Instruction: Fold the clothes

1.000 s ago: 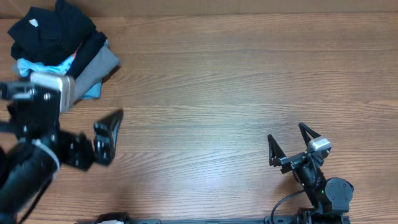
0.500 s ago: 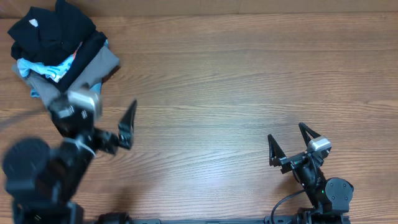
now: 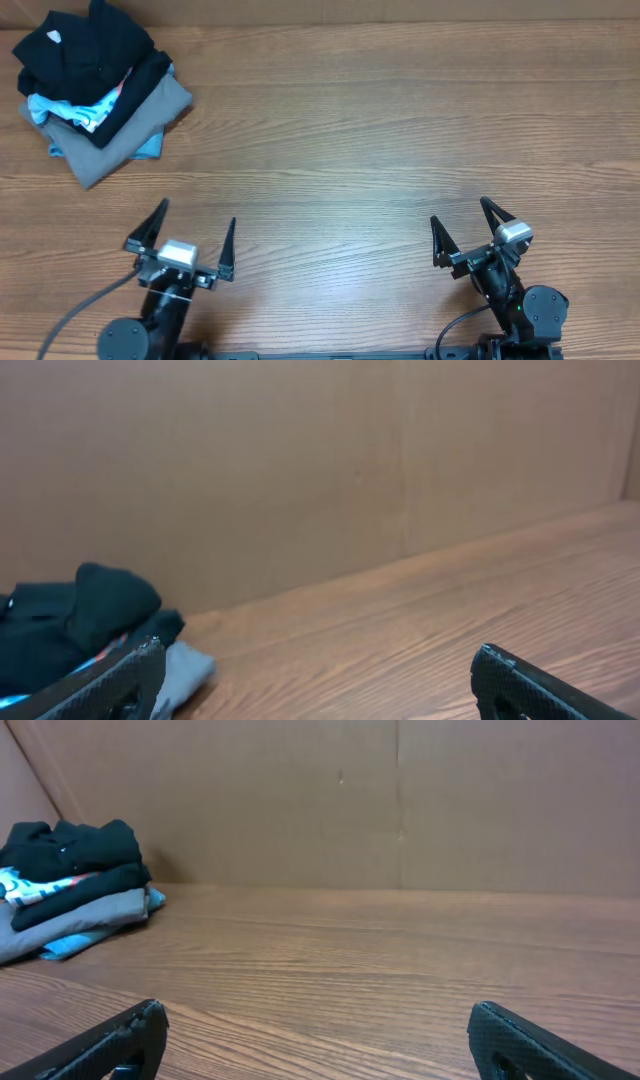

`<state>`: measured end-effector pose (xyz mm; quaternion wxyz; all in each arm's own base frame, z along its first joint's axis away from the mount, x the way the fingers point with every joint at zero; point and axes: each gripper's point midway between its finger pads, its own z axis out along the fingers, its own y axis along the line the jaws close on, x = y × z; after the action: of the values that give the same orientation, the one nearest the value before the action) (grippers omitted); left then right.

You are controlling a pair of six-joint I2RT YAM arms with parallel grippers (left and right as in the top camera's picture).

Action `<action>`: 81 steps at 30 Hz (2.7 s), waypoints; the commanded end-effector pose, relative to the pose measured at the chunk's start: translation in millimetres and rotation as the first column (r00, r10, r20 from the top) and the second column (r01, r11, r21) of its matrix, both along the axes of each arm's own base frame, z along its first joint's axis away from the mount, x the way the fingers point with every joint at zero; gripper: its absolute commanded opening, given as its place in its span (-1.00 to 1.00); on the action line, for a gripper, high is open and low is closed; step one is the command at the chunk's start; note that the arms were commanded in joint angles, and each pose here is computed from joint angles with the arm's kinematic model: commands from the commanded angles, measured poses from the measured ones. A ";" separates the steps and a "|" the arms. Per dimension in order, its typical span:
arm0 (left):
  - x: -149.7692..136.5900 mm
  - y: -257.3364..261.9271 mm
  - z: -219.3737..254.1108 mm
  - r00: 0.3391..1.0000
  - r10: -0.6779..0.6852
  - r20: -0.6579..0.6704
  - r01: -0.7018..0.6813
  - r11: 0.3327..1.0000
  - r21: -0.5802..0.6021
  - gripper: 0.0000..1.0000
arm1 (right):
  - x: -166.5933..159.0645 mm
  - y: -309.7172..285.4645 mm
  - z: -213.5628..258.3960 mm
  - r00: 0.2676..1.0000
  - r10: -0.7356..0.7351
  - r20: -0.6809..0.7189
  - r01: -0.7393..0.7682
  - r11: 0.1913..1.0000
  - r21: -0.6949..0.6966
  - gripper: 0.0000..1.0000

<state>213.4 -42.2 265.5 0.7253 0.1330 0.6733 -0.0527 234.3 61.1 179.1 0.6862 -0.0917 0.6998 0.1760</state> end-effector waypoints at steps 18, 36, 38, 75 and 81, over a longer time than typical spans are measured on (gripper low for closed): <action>28.0 4.9 -99.5 0.995 0.021 -0.100 -0.023 1.000 -0.014 1.00 | 0.3 -0.4 -2.1 1.000 -0.005 0.001 0.005 1.000 0.004 1.00; 28.1 4.9 -102.6 0.993 0.021 -0.113 -0.023 1.000 -0.015 1.00 | 0.3 -0.3 -2.1 1.000 -0.005 0.001 0.005 1.000 0.004 1.00; 28.1 4.9 -102.6 0.993 0.021 -0.113 -0.023 1.000 -0.015 1.00 | 0.3 -0.4 -2.1 1.000 -0.005 0.001 0.005 1.000 0.004 1.00; 28.1 4.9 -102.6 0.993 0.021 -0.113 -0.023 1.000 -0.015 1.00 | 0.3 -0.4 -2.1 1.000 -0.005 0.001 0.005 1.000 0.004 1.00; 28.1 4.9 -102.6 0.993 0.021 -0.113 -0.023 1.000 -0.015 1.00 | 0.3 -0.4 -2.1 1.000 -0.005 0.001 0.005 1.000 0.004 1.00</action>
<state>241.7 -36.7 162.5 0.6860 0.1195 0.7156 -0.0547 234.3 61.1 179.2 0.6863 -0.0917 0.6997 0.1759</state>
